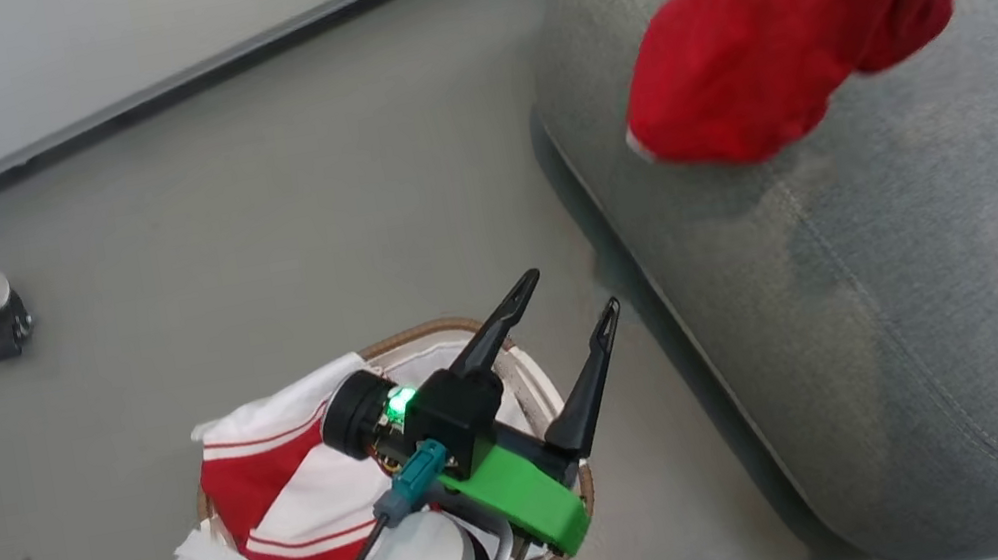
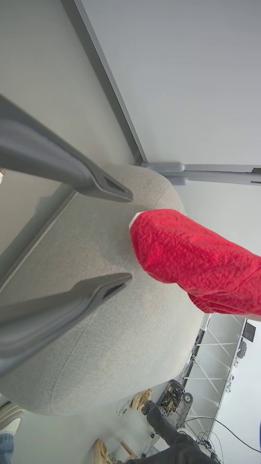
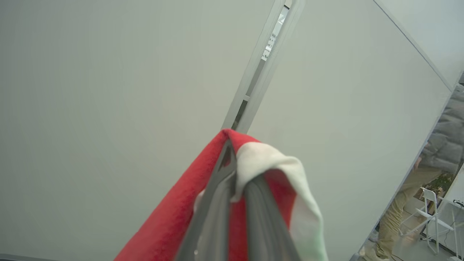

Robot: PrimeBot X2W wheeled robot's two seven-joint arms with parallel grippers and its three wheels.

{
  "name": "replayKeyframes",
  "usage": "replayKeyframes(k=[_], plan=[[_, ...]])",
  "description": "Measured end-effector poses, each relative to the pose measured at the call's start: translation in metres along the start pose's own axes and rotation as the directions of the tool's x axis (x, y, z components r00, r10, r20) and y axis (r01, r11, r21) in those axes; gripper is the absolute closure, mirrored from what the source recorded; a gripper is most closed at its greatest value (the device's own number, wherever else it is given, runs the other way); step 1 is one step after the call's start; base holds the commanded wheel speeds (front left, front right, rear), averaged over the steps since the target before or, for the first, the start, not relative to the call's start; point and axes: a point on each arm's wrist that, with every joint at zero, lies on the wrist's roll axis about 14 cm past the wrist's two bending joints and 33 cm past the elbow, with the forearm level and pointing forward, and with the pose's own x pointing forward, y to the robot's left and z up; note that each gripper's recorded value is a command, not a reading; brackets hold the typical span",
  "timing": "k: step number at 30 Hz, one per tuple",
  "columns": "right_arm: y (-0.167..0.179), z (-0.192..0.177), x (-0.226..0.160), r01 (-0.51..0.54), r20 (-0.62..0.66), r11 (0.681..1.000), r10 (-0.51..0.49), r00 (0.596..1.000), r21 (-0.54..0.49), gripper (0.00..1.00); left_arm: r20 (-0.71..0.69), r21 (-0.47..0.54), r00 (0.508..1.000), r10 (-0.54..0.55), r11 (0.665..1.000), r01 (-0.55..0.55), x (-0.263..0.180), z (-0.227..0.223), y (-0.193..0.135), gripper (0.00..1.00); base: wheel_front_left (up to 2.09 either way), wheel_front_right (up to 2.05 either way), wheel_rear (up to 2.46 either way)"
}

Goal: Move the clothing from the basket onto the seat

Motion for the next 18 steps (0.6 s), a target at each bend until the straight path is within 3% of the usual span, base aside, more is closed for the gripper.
replayKeyframes(k=[5, 10, 14, 18], plan=[[-0.033, -0.022, 0.045, 0.062, -0.007, 0.996, -0.062, 0.998, -0.069, 1.00, -0.008, -0.009, 0.999, 0.041, 0.999, -0.041, 0.000, -0.011, 0.031, 0.00, 0.00, 0.00, 0.00], [-0.035, -0.093, 0.046, 0.091, -0.166, 0.993, -0.102, 0.981, -0.072, 1.00, -0.031, -0.008, 0.996, 0.078, 0.997, -0.078, -0.004, -0.026, 0.057, 0.00, 0.00, 0.00, 0.00], [-0.021, -0.168, 0.023, 0.077, -0.347, 0.994, -0.100, 0.932, -0.080, 1.00, -0.053, -0.019, 0.992, 0.113, 0.993, -0.114, -0.009, -0.040, 0.076, 0.00, 0.00, 0.00, 0.00], [0.006, -0.237, -0.019, 0.053, -0.526, 0.997, -0.071, 0.847, -0.049, 1.00, -0.073, -0.045, 0.985, 0.157, 0.986, -0.160, -0.016, -0.054, 0.093, 0.00, 0.00, 0.00, 0.00]])
